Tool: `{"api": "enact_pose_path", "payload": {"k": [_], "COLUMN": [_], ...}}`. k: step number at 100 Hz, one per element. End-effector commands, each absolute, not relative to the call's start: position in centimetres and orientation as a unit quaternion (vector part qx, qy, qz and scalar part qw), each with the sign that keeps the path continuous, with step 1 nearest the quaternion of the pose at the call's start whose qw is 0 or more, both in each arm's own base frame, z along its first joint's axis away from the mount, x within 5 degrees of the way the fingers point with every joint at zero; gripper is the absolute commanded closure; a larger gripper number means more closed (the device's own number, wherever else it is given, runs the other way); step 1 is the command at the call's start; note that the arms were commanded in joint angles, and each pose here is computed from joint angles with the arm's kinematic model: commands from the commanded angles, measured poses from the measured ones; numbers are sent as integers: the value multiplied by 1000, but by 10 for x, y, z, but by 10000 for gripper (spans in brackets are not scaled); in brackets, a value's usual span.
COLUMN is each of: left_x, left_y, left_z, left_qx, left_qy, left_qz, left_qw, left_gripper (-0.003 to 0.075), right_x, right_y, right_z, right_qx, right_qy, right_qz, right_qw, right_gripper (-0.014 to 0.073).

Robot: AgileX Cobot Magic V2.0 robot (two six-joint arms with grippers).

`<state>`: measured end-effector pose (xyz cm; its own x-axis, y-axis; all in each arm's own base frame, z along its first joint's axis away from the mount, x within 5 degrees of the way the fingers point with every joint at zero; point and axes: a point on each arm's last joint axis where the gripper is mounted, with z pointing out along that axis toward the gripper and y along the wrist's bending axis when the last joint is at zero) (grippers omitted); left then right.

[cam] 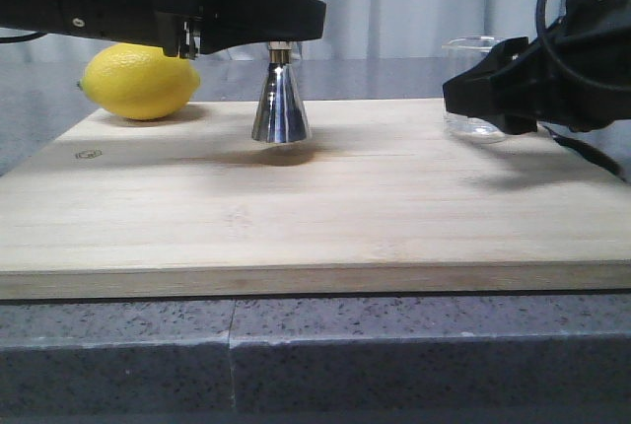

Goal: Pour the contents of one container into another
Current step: 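Lower the beaker onto the board and open the right gripper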

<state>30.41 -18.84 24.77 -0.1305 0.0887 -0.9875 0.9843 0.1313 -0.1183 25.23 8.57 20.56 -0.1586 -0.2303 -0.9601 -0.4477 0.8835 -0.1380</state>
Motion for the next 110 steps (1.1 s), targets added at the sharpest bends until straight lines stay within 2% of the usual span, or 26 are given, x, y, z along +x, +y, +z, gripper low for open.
{"api": "enact_pose_path", "payload": {"k": [1,48,57,79,110], "left_x": [297,297,297,297,297], "left_y": [-191,-191,-191,-191,-191], "left_z": [280,280,280,280,280], "left_qx": [443,443,443,443,443], "left_qy": [529,529,529,529,529], "left_qz": [-515,-515,-515,-515,-515], "left_qw": [508,508,508,508,508], "left_gripper": [482,482,482,482,482], "right_x": [256,257,257,255,225], "right_y": [86,85,85,82,68], "right_z": [227,216,216,219,237], "right_qx": [-215,-218,-218,-199,-163], "right_qy": [711,741,741,751,818], "right_qz": [94,85,85,90,71], "right_qw": [663,629,629,624,547], "right_gripper": [330,327,278,55,40]}}
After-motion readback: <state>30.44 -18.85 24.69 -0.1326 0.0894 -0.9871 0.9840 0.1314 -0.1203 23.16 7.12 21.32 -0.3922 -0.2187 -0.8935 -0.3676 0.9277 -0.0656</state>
